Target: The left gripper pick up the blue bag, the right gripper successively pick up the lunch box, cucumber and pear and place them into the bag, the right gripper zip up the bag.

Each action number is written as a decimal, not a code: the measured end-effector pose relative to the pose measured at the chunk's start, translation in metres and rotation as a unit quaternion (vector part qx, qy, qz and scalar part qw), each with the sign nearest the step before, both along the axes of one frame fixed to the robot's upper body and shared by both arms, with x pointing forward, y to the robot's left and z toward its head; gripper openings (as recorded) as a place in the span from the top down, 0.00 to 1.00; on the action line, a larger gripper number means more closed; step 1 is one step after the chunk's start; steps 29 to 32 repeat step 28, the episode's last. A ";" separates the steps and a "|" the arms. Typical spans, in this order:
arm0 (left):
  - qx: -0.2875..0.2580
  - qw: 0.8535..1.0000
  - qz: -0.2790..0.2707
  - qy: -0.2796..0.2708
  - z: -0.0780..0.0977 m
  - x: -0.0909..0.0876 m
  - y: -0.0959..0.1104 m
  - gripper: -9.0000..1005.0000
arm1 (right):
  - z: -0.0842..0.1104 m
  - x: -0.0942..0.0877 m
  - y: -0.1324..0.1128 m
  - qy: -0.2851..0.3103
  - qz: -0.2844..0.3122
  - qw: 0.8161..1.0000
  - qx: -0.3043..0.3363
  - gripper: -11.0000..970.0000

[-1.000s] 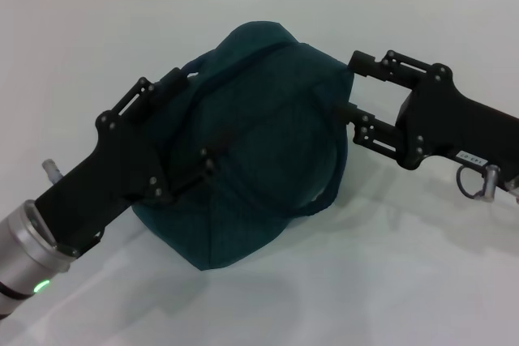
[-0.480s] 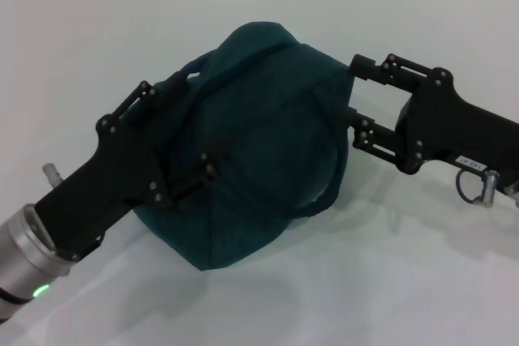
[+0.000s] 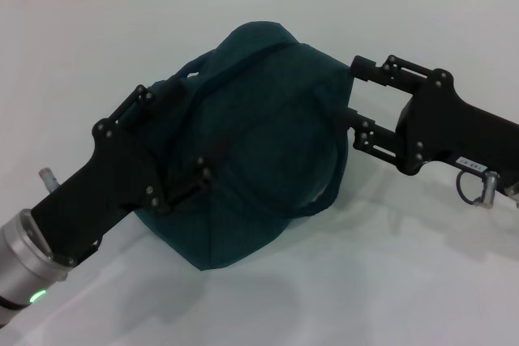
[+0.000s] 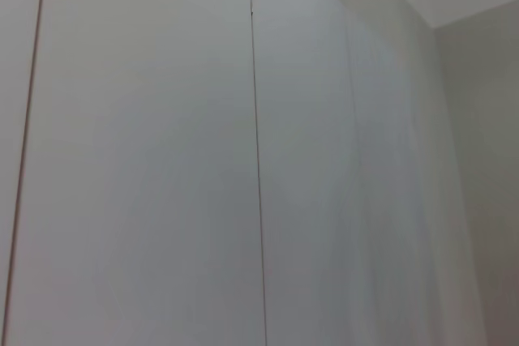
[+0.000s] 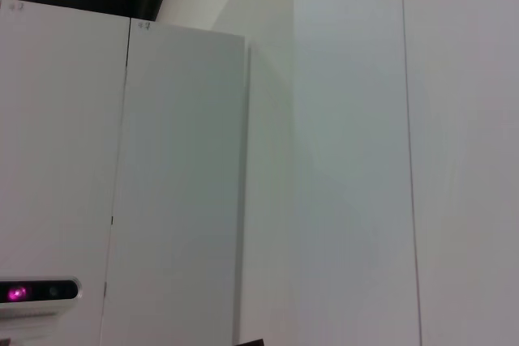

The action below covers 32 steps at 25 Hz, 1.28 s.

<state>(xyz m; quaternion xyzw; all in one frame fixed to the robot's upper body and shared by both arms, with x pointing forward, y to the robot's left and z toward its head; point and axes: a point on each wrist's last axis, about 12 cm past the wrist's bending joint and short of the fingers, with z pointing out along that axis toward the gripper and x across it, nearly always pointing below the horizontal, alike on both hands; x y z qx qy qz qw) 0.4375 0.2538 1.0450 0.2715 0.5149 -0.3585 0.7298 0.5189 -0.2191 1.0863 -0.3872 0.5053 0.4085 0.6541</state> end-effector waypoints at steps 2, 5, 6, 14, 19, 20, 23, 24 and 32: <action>0.000 1.000 0.000 0.000 0.000 0.000 0.000 0.19 | 0.000 0.000 0.000 0.000 0.000 1.000 0.000 0.40; 0.000 1.000 0.001 0.001 0.000 -0.001 0.000 0.19 | 0.000 0.000 0.000 0.000 -0.001 1.000 0.000 0.40; 0.000 1.000 0.001 0.001 0.000 -0.001 0.000 0.19 | 0.000 0.000 0.000 0.000 -0.001 1.000 0.000 0.40; 0.001 1.000 0.002 0.002 -0.001 0.000 0.000 0.19 | -0.001 0.000 0.000 -0.002 -0.006 1.000 0.000 0.40; 0.002 1.000 0.002 0.002 -0.001 0.000 0.000 0.19 | -0.001 0.000 0.000 -0.009 -0.006 1.000 -0.001 0.40; 0.002 1.000 0.002 0.003 -0.001 0.000 0.000 0.19 | -0.001 0.000 0.000 -0.009 -0.007 1.000 -0.001 0.40; 0.003 1.000 0.002 0.003 -0.001 0.000 0.000 0.19 | -0.002 0.000 0.001 -0.007 -0.008 1.000 -0.002 0.40; 0.003 1.000 0.002 0.003 -0.001 0.001 0.000 0.19 | -0.002 0.000 0.001 -0.007 -0.007 1.000 -0.003 0.40; 0.007 1.000 0.003 -0.002 -0.001 0.001 0.000 0.19 | -0.001 -0.001 0.002 -0.008 -0.003 1.000 -0.001 0.40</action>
